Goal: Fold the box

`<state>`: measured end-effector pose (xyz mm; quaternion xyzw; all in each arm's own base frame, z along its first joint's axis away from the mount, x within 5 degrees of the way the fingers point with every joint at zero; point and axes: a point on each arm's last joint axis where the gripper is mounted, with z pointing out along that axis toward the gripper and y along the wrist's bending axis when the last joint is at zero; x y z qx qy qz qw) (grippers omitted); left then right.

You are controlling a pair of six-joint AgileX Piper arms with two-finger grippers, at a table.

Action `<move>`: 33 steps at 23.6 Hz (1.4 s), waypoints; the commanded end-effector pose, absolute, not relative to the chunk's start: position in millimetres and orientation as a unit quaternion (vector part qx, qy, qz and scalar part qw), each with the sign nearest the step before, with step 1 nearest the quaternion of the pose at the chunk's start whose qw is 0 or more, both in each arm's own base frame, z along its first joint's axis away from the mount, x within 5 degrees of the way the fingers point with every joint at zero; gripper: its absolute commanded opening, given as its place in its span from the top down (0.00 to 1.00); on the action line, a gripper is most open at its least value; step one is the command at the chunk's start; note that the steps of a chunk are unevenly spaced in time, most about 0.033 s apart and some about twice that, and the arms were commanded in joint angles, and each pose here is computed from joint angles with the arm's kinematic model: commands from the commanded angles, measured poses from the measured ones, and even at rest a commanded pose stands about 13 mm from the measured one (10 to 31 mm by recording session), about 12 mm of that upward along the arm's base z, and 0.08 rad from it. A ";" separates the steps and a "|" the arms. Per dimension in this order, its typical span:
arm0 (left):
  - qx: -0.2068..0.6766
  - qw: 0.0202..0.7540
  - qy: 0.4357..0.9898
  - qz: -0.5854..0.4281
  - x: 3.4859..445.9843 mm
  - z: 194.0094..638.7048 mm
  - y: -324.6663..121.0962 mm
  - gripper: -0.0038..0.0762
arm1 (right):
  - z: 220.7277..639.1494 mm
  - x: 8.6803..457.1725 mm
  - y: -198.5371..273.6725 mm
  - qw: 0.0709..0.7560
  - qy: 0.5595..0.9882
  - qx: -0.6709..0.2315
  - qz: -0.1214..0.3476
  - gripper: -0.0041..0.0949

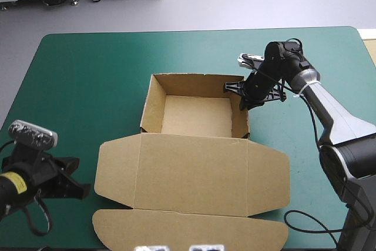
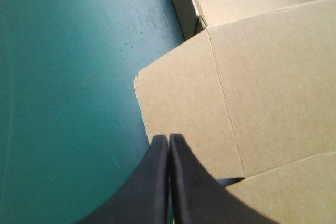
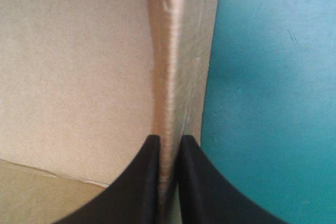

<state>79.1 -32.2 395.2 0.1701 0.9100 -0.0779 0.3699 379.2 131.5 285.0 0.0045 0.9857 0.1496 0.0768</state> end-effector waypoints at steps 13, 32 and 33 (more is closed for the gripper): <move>0.128 0.447 0.884 -0.044 26.1 372.2 0.1 0.96 | 374.6 362.4 31.5 0.222 0.969 0.066 0.090 0.98; 0.126 0.450 0.884 -0.030 26.9 372.5 2.5 0.96 | 315.2 355.3 -179.2 0.129 0.965 0.192 -0.125 0.66; 0.125 0.451 0.883 -0.021 27.3 372.7 4.0 0.96 | 315.9 355.6 -179.0 0.131 0.965 0.193 -0.123 0.56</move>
